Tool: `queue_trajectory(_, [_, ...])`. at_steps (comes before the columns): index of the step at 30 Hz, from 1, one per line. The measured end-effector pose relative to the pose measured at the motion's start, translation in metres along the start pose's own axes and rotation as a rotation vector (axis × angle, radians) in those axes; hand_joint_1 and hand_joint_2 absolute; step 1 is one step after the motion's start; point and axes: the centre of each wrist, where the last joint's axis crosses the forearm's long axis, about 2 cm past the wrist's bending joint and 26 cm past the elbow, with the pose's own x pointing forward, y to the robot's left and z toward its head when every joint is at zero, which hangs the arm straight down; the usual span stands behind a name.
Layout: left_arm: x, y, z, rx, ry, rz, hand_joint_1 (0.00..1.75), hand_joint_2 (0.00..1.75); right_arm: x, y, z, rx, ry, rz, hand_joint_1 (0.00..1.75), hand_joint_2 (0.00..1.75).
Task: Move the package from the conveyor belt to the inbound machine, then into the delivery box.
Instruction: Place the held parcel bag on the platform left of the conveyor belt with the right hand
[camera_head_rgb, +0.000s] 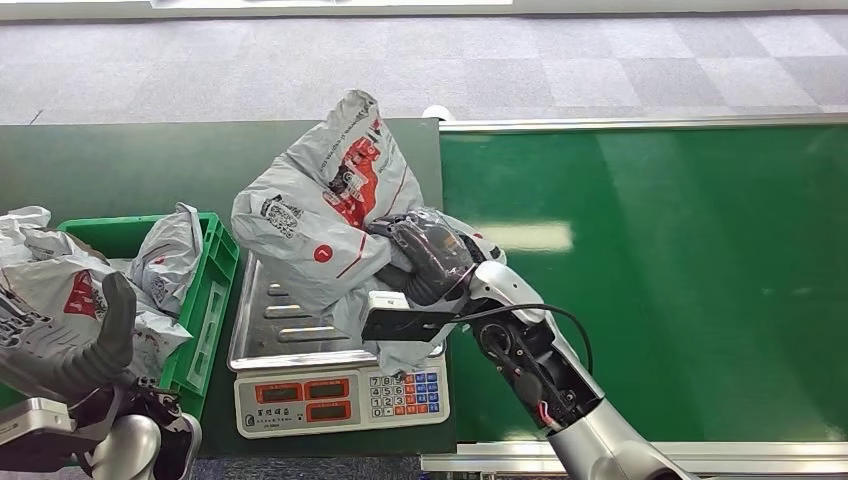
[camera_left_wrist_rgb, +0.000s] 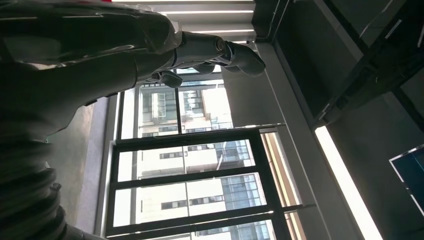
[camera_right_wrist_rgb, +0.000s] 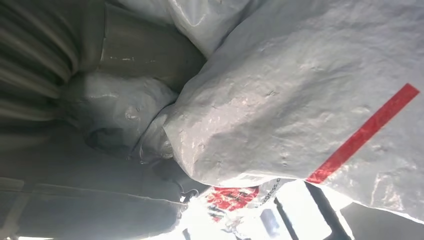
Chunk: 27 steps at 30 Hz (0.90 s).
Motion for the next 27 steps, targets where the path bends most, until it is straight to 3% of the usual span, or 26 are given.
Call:
queue_trajectory(2, [0.0, -0.002, -0.001, -0.007, -0.013, -0.006, 0.0, 1.75, 0.001, 0.0, 0.0, 0.003, -0.022, -0.056, 1.44, 1.75])
queue_trajectory(6, [-0.001, -0.004, -0.003, -0.019, -0.028, -0.019, 0.0, 1.75, 0.004, -0.004, 0.0, 0.002, -0.057, -0.113, 0.0, 1.75])
queue_trajectory(27, [-0.002, -0.005, 0.001, -0.02, -0.015, -0.023, 0.0, 1.75, 0.002, -0.015, 0.003, -0.033, -0.073, -0.154, 0.0, 1.75])
